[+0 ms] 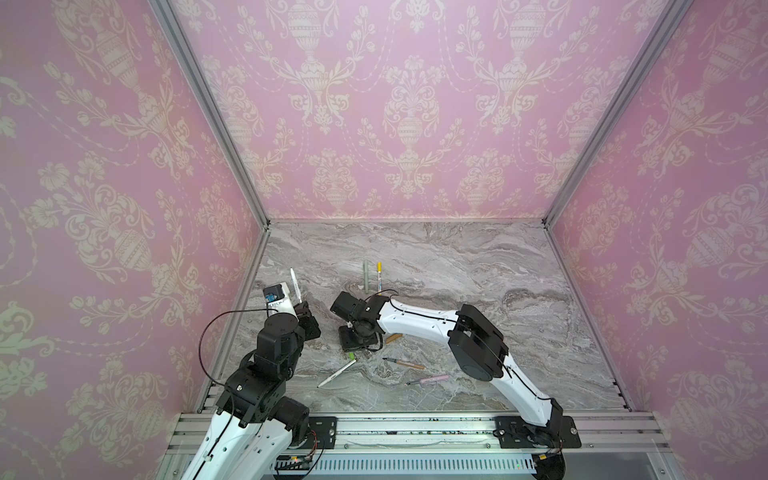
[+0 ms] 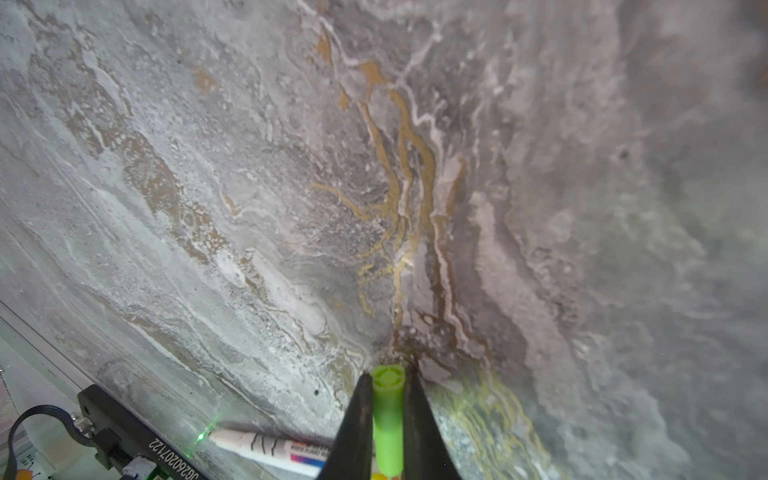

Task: Insert the pens into the pen caps
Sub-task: 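Lift the green cap with right gripper and carry it above the white pen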

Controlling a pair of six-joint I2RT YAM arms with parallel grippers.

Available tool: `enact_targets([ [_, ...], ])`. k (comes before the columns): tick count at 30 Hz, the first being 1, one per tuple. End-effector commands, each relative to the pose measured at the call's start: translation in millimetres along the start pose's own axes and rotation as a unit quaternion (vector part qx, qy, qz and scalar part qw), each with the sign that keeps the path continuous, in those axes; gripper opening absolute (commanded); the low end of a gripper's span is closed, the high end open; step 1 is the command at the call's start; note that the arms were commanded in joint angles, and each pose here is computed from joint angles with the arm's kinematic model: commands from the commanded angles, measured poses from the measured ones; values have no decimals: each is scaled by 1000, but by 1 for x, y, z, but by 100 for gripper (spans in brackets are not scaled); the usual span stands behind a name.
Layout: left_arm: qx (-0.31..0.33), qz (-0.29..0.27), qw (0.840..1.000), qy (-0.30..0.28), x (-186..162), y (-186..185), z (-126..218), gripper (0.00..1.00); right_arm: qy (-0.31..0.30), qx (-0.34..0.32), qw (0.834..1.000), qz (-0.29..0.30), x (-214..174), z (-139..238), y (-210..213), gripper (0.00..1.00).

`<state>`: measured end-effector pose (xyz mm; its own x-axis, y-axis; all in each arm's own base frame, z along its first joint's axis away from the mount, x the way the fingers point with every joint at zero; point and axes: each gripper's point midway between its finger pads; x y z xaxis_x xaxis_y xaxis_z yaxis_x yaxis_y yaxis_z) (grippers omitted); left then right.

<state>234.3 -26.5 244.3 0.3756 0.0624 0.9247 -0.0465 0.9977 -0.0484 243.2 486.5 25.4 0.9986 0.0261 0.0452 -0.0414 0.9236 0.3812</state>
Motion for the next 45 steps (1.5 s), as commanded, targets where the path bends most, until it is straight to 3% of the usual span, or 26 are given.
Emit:
enact_targets([
  [1, 19, -9, 1000, -4, -1, 7, -1, 0, 1, -92, 996, 10, -1, -34, -48, 15],
  [10, 19, -7, 1000, -6, 1, 8, 1, 0, -11, -124, 992, 33, 1, -38, -57, 19],
  [20, 20, -6, 1000, -7, 1, 8, 0, 0, -18, -123, 991, 46, 2, -34, -54, 5],
  [25, 18, -7, 1000, -4, 0, 7, 0, 0, -46, -86, 994, 40, 20, -9, -36, 4],
  [30, -2, -12, 1000, 5, -3, -2, -5, 0, -96, -24, 995, 9, 59, 43, -19, 3],
  [37, -146, -30, 988, 37, -11, -60, -18, 0, -161, 88, 980, -77, 111, 125, -24, 2],
  [45, -321, -22, 941, 102, -33, -128, -24, 0, -234, 177, 941, -166, 145, 211, -60, 0],
])
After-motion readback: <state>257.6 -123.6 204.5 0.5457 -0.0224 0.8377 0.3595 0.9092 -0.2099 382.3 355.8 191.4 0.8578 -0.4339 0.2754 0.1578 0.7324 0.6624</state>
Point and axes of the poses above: each gripper's point midway between its finger pads, its own z axis back along the fingers, its own y axis along the line the jaws close on, x = y × z, and after that the axes turned 15 degrees about -z, right-handed
